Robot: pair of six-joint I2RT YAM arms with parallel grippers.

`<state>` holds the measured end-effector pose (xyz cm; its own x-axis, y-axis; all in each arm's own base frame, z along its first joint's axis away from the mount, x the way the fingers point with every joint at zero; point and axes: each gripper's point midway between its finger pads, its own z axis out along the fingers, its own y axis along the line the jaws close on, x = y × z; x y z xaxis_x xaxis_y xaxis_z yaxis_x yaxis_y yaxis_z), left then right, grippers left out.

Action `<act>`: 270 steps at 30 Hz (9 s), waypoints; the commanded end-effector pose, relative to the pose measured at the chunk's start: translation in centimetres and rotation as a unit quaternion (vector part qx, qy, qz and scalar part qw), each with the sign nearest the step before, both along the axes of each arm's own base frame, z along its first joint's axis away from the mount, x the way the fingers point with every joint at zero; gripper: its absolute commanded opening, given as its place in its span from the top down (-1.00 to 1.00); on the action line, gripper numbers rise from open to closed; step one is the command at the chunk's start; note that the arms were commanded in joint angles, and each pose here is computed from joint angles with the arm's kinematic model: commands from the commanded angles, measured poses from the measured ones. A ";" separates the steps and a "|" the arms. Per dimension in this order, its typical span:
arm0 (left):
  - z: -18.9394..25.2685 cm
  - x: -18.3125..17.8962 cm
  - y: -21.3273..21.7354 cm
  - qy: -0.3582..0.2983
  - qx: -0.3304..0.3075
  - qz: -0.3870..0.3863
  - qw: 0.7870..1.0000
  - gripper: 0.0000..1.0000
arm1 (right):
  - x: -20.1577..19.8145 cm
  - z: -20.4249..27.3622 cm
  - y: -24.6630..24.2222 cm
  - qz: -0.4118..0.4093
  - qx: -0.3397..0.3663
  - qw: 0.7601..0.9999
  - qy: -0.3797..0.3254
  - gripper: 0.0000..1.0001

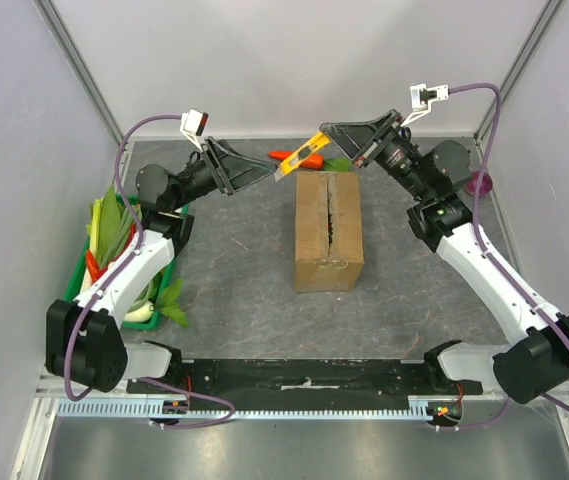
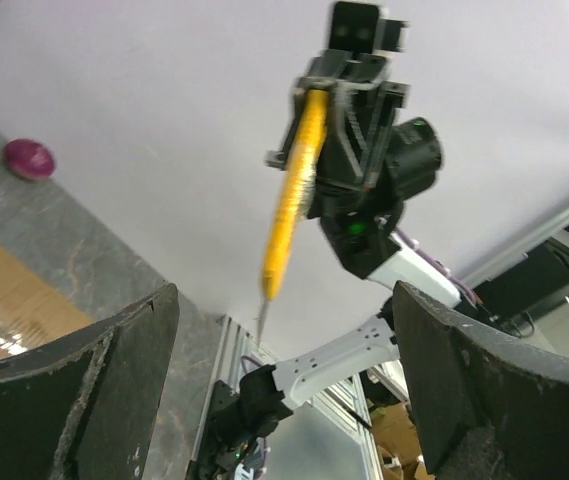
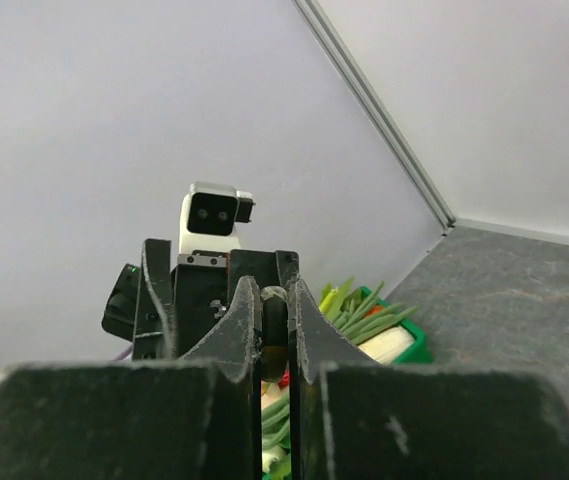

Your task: Unpack the express box

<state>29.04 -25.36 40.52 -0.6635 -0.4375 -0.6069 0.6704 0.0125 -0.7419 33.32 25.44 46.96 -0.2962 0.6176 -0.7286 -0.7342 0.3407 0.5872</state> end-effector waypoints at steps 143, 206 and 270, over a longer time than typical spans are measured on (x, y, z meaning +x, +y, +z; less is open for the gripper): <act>-23.5 14.2 -3.3 0.239 0.366 0.175 0.882 -0.49 | 7.7 -20.2 -4.0 -0.331 -0.401 0.836 0.176 1.00; -25.3 15.0 -2.8 0.368 0.273 0.220 0.861 0.27 | 2.4 -22.6 -2.0 -0.286 -0.454 0.802 0.262 1.00; -22.6 4.5 -7.5 0.335 0.261 0.083 0.902 0.28 | -0.1 -22.4 -2.5 -0.216 -0.492 0.809 0.238 1.00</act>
